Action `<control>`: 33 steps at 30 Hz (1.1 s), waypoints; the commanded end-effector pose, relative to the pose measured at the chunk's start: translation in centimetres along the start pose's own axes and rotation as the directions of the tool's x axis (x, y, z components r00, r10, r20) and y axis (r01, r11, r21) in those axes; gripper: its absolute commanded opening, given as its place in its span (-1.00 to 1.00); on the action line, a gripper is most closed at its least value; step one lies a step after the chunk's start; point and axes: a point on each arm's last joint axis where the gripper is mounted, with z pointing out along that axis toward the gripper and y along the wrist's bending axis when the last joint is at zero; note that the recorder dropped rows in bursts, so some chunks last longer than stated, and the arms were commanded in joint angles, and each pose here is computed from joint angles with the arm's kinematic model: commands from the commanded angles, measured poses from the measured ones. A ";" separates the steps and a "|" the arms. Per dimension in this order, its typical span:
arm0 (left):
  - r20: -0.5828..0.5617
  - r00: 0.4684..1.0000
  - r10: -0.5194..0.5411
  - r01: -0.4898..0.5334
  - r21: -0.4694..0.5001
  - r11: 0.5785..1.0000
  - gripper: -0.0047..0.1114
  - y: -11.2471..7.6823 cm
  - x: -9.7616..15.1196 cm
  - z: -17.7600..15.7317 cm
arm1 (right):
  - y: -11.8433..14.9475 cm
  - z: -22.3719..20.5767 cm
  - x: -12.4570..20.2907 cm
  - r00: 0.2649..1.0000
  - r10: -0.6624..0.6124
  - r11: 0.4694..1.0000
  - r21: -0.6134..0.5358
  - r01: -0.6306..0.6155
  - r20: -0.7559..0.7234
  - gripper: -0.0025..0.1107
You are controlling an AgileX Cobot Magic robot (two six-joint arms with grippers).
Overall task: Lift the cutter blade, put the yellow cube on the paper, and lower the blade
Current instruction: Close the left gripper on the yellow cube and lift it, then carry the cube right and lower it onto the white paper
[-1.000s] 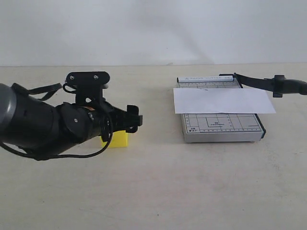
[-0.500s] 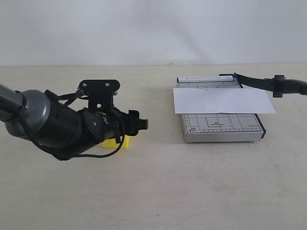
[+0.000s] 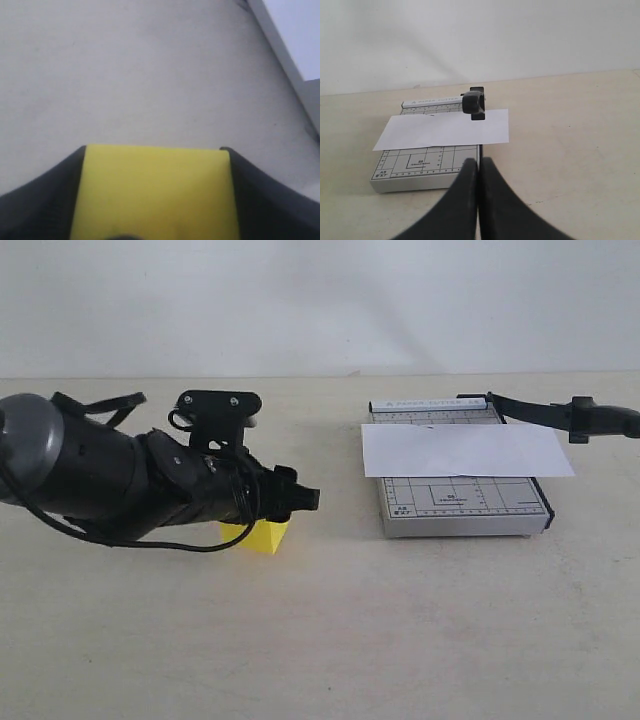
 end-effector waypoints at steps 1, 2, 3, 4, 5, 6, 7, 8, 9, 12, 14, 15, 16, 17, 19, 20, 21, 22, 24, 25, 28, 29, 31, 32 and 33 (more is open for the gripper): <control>-0.018 0.994 0.112 -0.108 0.163 0.981 -0.84 -1.3 -1.8 -3.3 | 0.0 0.1 0.0 1.000 -0.002 1.000 -0.001 0.002 0.005 -0.96; -0.016 0.980 0.196 -0.187 0.239 0.953 -0.84 -1.9 -2.2 -4.6 | 0.0 0.1 0.0 1.000 -0.002 1.000 -0.001 0.002 0.005 -0.96; -0.015 0.977 0.211 -0.199 0.270 0.942 -0.84 -2.1 -2.4 -5.2 | 0.0 0.1 0.0 1.000 -0.002 1.000 -0.001 0.002 0.005 -0.96; 0.009 0.975 0.221 -0.214 0.293 0.932 -0.84 -2.3 -3.0 -6.3 | 0.0 0.1 0.0 1.000 -0.002 1.000 -0.001 0.002 0.005 -0.96; 0.036 0.973 0.230 -0.230 0.292 0.928 -0.84 -2.3 -3.5 -6.8 | 0.0 0.1 0.0 1.000 -0.002 1.000 -0.001 0.002 0.005 -0.96; 0.108 0.958 0.266 -0.286 0.280 0.916 -0.84 -2.4 -5.1 -7.6 | 0.0 0.1 0.0 1.000 -0.002 1.000 -0.001 0.002 0.005 -0.96; 0.179 0.931 0.317 -0.358 0.295 0.886 -0.84 -3.0 -7.4 -7.9 | 0.0 0.1 0.0 1.000 -0.002 1.000 -0.001 0.002 0.005 -0.96; 0.204 0.917 0.343 -0.394 0.324 0.860 -0.84 -3.5 -8.6 -7.8 | 0.0 0.1 0.0 1.000 -0.002 1.000 -0.001 0.002 0.005 -0.96; 0.243 0.886 0.394 -0.461 0.390 0.797 -0.84 -4.4 -10.8 -7.1 | 0.0 0.1 0.0 1.000 -0.002 1.000 -0.001 0.002 0.005 -0.96; 0.299 0.854 0.426 -0.521 0.462 0.718 -0.84 -6.6 -14.2 -3.8 | 0.0 0.1 0.0 1.000 -0.002 1.000 -0.001 0.002 0.005 -0.96; 0.309 0.851 0.426 -0.526 0.522 0.672 -0.84 -8.2 -15.2 -1.6 | 0.0 0.1 0.0 1.000 -0.002 1.000 -0.001 0.002 0.005 -0.96; 0.309 0.847 0.432 -0.530 0.538 0.655 -0.84 -8.6 -15.2 -0.7 | 0.0 0.1 0.0 1.000 -0.002 1.000 -0.001 0.002 0.005 -0.96; 0.311 0.839 0.447 -0.543 0.545 0.639 -0.84 -9.0 -15.2 0.1 | 0.0 0.1 0.0 1.000 -0.002 1.000 -0.001 0.002 0.005 -0.96; 0.313 0.830 0.462 -0.556 0.541 0.631 -0.84 -9.1 -15.2 0.9 | 0.0 0.1 0.0 1.000 -0.002 1.000 -0.001 0.002 0.005 -0.96; 0.313 0.806 0.502 -0.587 0.523 0.617 -0.84 -9.3 -15.0 2.8 | 0.0 0.1 0.0 1.000 -0.002 1.000 -0.001 0.002 0.005 -0.96; 0.315 0.797 0.516 -0.600 0.514 0.613 -0.84 -9.4 -15.0 3.5 | 0.0 0.1 0.0 1.000 -0.002 1.000 -0.001 0.002 0.005 -0.96; 0.310 0.782 0.541 -0.617 0.509 0.600 -0.84 -9.4 -14.8 4.4 | 0.0 0.1 0.0 1.000 -0.002 1.000 -0.001 0.002 0.005 -0.96; 0.307 0.763 0.568 -0.637 0.508 0.580 -0.84 -9.5 -14.6 5.1 | 0.0 0.1 0.0 1.000 -0.002 1.000 -0.001 0.002 0.005 -0.96; 0.296 0.727 0.620 -0.667 0.519 0.535 -0.84 -9.7 -13.9 6.5 | 0.0 0.1 0.0 1.000 -0.002 1.000 -0.001 0.002 0.005 -0.96; 0.293 0.710 0.640 -0.680 0.525 0.513 -0.84 -9.7 -13.7 7.0 | 0.0 0.1 0.1 1.000 -0.002 1.000 -0.001 0.002 0.003 -0.96; 0.299 0.686 0.663 -0.699 0.522 0.489 -0.84 -9.9 -13.6 8.1 | 0.0 0.1 0.1 1.000 -0.002 1.000 -0.001 0.002 0.003 -0.96; 0.305 0.689 0.658 -0.699 0.518 0.492 -0.84 -10.0 -13.7 8.3 | 0.0 0.1 0.1 1.000 -0.002 1.000 -0.001 0.002 0.003 -0.96; 0.314 0.694 0.648 -0.699 0.510 0.501 -0.84 -10.1 -14.0 8.5 | 0.0 0.1 0.1 1.000 -0.002 1.000 -0.001 0.002 0.003 -0.96; 0.322 0.701 0.636 -0.695 0.507 0.509 -0.84 -10.2 -14.4 8.3 | 0.0 0.1 0.1 1.000 -0.002 1.000 -0.001 0.002 0.003 -0.96; 0.325 0.708 0.626 -0.690 0.507 0.517 -0.84 -10.3 -14.5 8.3 | 0.0 0.1 0.1 1.000 -0.002 1.000 -0.001 0.002 0.003 -0.96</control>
